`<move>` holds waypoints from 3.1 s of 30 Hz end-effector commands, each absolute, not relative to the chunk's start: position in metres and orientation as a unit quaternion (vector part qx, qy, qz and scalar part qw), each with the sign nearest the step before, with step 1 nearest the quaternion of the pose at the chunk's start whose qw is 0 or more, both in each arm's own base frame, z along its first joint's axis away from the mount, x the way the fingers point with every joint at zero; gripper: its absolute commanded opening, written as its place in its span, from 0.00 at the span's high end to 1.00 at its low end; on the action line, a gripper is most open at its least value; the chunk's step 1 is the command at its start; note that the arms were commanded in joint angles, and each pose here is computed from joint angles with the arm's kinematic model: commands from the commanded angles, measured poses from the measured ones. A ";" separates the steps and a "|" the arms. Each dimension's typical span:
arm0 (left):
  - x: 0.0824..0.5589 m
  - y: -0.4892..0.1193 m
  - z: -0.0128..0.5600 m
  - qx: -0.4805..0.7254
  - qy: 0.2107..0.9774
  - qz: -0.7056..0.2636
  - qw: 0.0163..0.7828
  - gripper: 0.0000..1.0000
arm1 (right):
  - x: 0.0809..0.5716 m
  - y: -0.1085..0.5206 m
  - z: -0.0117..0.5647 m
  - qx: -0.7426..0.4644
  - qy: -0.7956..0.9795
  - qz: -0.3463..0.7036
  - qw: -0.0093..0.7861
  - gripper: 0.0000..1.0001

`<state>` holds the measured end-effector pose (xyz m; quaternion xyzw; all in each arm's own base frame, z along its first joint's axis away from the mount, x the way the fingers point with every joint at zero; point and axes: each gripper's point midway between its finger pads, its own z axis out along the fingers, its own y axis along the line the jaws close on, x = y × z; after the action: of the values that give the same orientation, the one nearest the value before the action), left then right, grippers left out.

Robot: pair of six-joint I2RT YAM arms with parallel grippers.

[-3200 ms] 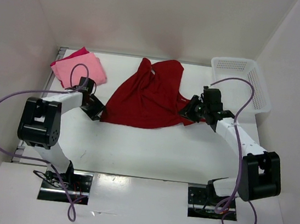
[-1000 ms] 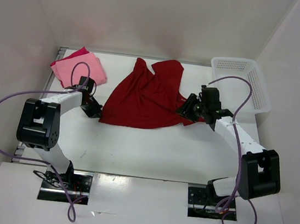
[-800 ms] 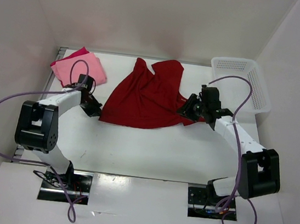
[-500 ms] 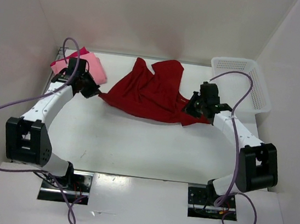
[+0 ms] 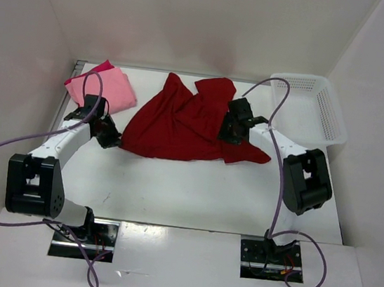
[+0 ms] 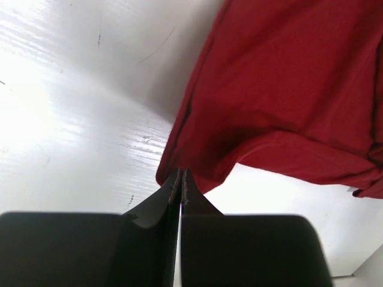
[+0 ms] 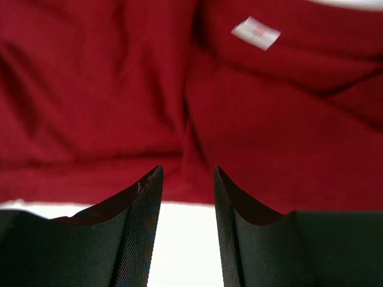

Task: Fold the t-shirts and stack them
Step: Flatten out the tshirt

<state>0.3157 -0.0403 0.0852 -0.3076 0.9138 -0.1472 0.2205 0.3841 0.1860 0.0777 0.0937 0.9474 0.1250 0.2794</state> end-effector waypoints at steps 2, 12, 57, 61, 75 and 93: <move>0.328 -0.045 0.106 -0.273 0.909 -0.173 0.263 1.00 | 0.404 0.168 0.072 0.104 0.947 0.066 0.298 0.55; 0.339 -0.055 0.104 -0.267 0.907 -0.202 0.256 1.00 | 0.400 0.168 0.040 0.102 0.957 0.033 0.271 0.55; 0.396 0.006 0.121 -0.361 0.853 -0.247 0.284 1.00 | 0.171 0.155 0.124 0.205 0.942 0.220 0.151 0.49; 0.392 0.008 0.116 -0.366 0.852 -0.246 0.283 1.00 | 0.212 0.149 0.124 0.203 0.937 0.207 0.193 0.46; 0.345 0.004 0.110 -0.361 0.861 -0.229 0.276 1.00 | 0.382 0.125 0.039 0.256 0.926 0.134 0.242 0.97; 0.335 0.022 0.108 -0.381 0.852 -0.189 0.304 1.00 | 0.313 0.113 0.114 0.309 0.876 0.232 0.289 0.54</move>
<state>0.3300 0.0221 0.1008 -0.3905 0.8565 -0.1769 0.2874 0.3462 0.1279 0.1273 0.2588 0.8862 0.2296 0.3082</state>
